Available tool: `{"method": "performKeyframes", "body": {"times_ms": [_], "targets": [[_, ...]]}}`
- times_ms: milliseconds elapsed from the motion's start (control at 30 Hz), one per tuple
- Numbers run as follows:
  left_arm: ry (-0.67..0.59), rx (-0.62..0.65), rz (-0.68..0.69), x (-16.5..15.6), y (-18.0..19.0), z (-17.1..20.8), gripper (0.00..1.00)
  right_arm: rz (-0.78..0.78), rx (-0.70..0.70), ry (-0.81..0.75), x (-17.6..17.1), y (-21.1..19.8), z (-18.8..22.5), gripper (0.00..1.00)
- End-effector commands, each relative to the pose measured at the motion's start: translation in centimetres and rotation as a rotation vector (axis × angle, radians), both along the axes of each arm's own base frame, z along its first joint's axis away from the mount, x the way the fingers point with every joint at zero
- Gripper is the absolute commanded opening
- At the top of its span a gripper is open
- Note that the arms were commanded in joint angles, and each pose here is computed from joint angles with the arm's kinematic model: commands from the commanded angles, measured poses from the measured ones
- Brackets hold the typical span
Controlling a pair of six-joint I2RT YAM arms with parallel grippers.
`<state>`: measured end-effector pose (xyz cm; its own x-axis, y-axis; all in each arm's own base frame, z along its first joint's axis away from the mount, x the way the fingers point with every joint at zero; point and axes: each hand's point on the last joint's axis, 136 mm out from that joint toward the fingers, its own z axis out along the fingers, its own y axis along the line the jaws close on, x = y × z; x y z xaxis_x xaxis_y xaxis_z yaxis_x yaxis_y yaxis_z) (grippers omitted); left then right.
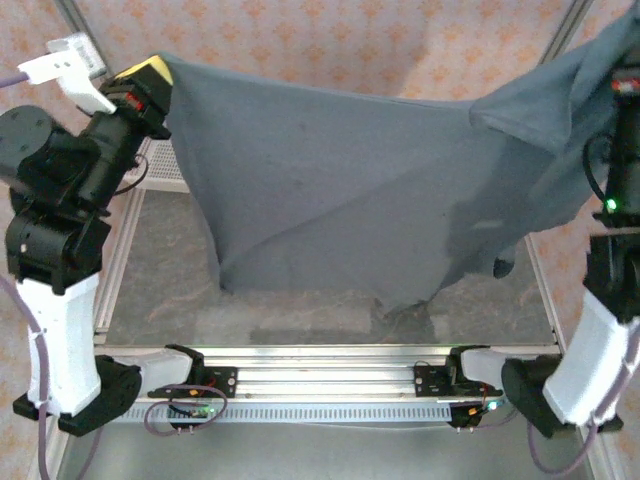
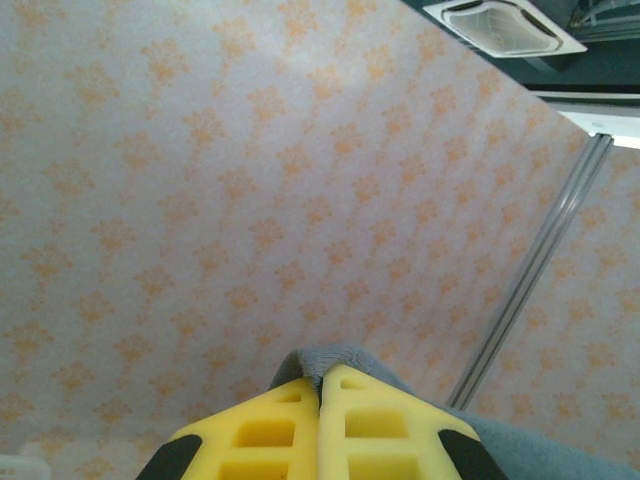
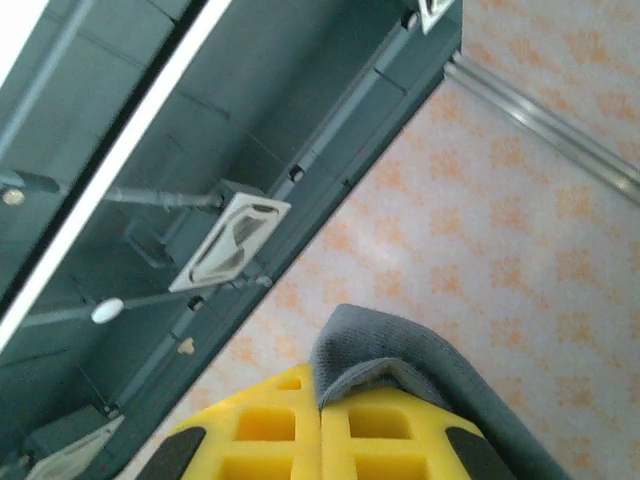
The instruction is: Fold the inside-out t-shirt
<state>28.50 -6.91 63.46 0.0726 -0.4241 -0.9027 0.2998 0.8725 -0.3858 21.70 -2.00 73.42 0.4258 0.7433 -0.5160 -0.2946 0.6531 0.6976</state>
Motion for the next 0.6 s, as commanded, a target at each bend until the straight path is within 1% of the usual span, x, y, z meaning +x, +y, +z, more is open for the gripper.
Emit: {"method": "performKeyframes", "body": {"times_ms": [0, 33, 100, 167, 233, 367, 567], "targets": [[0.064, 0.021, 0.02, 5.4, -0.7, -2.5, 0.0, 0.057, -0.017, 0.075, 6.8, 1.4, -1.2, 0.0], [0.076, 0.029, 0.012, 6.2, -1.0, -2.9, 0.0, 0.075, -0.021, 0.094, 8.0, 1.8, -1.4, 0.0], [0.087, 0.027, -0.015, 7.0, -1.7, -3.4, 0.0, 0.129, -0.025, 0.091, 8.9, 2.7, -0.8, 0.0], [0.066, 0.022, -0.035, 6.3, -1.9, -2.8, 0.0, 0.173, -0.024, 0.06, 8.4, 3.3, 0.1, 0.0], [0.029, 0.017, -0.026, 4.9, -1.4, -1.8, 0.0, 0.191, -0.016, 0.017, 7.1, 3.4, 1.0, 0.0], [-0.039, 0.019, -0.001, 1.2, -0.3, 0.1, 0.0, 0.173, 0.004, -0.027, 3.8, 2.7, 1.9, 0.0], [-0.118, -0.02, -0.038, -3.8, 0.3, 1.9, 0.0, 0.185, 0.01, -0.097, -1.5, 2.5, 2.6, 0.0]]}}
